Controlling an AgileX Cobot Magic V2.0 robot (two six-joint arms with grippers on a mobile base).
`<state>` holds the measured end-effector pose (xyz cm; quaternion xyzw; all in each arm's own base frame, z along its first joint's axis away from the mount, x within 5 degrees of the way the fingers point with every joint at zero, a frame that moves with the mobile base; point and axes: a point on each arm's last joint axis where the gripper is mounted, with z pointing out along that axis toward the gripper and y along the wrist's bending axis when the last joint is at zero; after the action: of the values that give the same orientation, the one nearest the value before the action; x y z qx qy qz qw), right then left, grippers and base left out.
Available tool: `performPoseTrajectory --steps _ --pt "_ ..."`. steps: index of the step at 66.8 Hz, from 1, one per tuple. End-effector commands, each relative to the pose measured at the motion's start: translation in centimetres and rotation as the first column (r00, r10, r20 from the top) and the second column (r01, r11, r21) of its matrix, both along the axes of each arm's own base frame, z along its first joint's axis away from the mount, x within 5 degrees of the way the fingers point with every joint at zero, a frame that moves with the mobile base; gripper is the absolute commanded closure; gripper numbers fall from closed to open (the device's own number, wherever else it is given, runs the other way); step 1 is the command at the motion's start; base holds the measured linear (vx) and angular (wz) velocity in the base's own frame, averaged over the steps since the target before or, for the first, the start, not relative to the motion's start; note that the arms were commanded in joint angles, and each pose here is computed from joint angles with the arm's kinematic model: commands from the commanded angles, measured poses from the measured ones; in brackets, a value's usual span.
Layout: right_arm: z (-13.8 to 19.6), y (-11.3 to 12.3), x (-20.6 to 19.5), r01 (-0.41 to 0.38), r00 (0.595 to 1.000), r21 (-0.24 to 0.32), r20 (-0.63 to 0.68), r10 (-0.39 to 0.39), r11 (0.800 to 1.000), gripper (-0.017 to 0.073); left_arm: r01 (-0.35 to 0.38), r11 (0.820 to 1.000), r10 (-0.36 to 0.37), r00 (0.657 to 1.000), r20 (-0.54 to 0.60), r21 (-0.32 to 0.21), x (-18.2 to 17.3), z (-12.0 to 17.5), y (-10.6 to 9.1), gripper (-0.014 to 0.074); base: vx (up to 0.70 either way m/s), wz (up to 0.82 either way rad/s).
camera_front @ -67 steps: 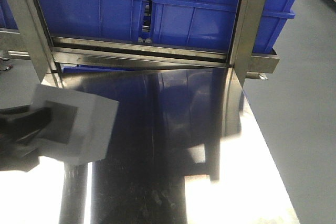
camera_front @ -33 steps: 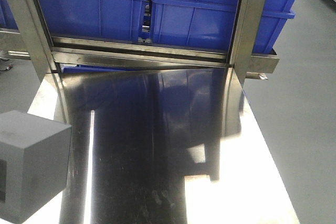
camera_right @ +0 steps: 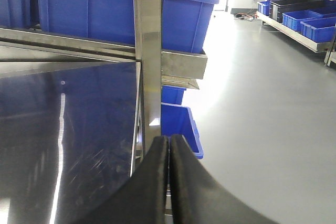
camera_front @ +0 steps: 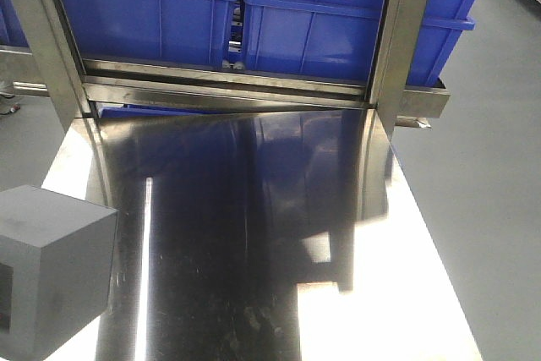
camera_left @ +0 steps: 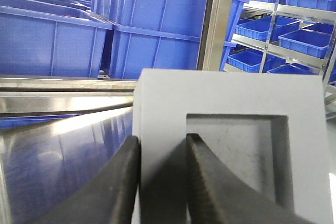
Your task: Sort gray base to blue bin
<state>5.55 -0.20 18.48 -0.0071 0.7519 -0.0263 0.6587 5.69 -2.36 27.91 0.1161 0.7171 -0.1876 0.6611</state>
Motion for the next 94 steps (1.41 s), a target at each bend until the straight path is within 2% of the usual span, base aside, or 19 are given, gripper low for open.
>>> performPoseTrajectory --steps 1,46,94 --pt "0.61 -0.01 0.04 0.003 0.997 -0.017 0.083 -0.002 1.000 0.0564 0.048 0.997 -0.041 0.993 0.113 -0.060 -0.26 1.95 -0.29 0.0601 0.00 0.00" --pt "0.60 -0.01 0.04 0.003 0.997 -0.017 0.082 -0.002 1.000 0.0564 0.048 0.997 -0.041 0.993 0.113 -0.060 -0.26 1.95 -0.29 0.0601 -0.01 -0.07" --pt "0.59 -0.02 0.03 0.003 0.997 -0.017 0.081 -0.002 1.000 0.0564 0.048 0.997 -0.041 0.993 0.113 -0.060 -0.26 1.95 -0.29 0.0601 -0.11 -0.62"
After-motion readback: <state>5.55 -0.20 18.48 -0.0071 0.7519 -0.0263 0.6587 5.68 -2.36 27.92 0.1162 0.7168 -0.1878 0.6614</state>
